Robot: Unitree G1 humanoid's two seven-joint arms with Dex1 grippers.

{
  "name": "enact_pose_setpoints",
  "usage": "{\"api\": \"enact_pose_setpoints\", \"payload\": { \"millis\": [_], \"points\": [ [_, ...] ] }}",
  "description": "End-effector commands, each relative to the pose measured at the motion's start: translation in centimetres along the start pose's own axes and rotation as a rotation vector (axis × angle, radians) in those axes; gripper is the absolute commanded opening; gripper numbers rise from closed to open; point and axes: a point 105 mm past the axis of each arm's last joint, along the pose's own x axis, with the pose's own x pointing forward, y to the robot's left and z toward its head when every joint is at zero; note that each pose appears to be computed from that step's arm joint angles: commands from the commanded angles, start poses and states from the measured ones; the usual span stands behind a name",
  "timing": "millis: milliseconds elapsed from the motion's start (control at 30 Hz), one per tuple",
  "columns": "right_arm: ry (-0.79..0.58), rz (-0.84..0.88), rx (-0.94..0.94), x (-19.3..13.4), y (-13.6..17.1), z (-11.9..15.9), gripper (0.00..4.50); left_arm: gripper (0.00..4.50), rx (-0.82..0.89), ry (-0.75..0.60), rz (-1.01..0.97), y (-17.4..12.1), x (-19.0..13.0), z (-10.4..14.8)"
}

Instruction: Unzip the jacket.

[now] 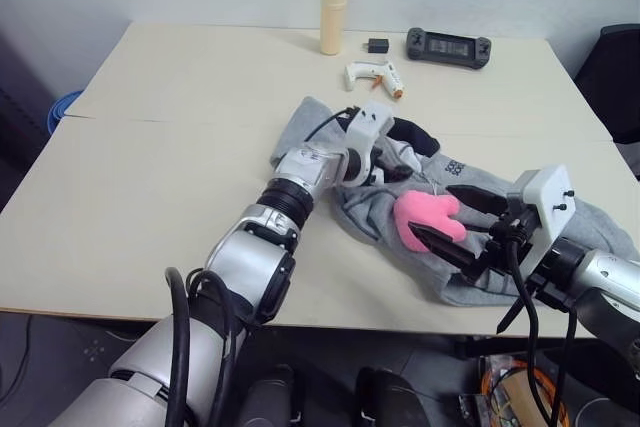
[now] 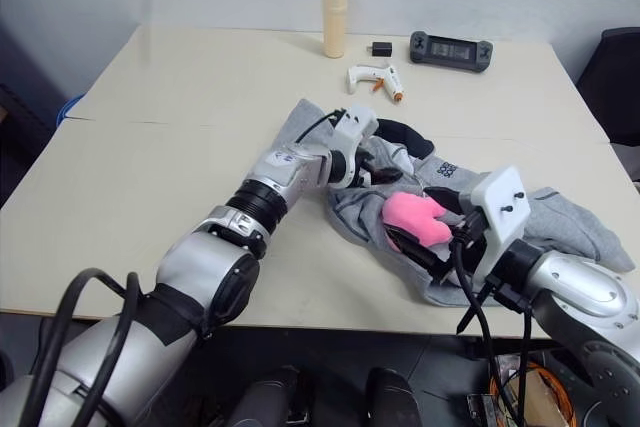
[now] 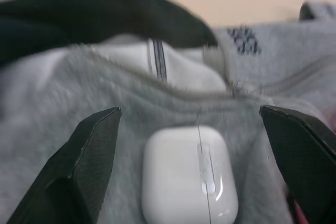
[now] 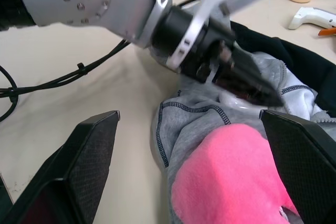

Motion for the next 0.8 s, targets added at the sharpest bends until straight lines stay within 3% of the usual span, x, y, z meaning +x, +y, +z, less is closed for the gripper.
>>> {"api": "enact_pose_setpoints", "payload": {
  "millis": [33, 400, 500, 667, 800],
  "points": [
    [-0.051, -0.010, -0.037, -0.3, -0.2, 1.3, 4.50, 4.46, 0.026, -0.004, -0.005, -0.3, -0.1, 0.9],
    [-0.057, 0.006, -0.051, 0.0, 0.0, 1.6, 4.50, 4.46, 0.095, 0.151, -0.023, -1.6, 1.5, -2.7],
    [-0.058, 0.003, -0.050, -0.1, 0.1, 1.6, 4.50, 3.85, 0.096, 0.155, 0.006, -1.2, 1.6, -3.2],
    [-0.054, 0.001, -0.046, -0.1, 0.2, 1.3, 4.50, 2.40, 0.049, 0.149, -0.002, -1.3, 1.6, -3.4],
    [-0.055, 0.001, -0.045, -0.1, 0.3, 1.4, 4.50, 2.40, 0.038, 0.153, -0.008, -1.4, 1.6, -3.5]
  ]
}}
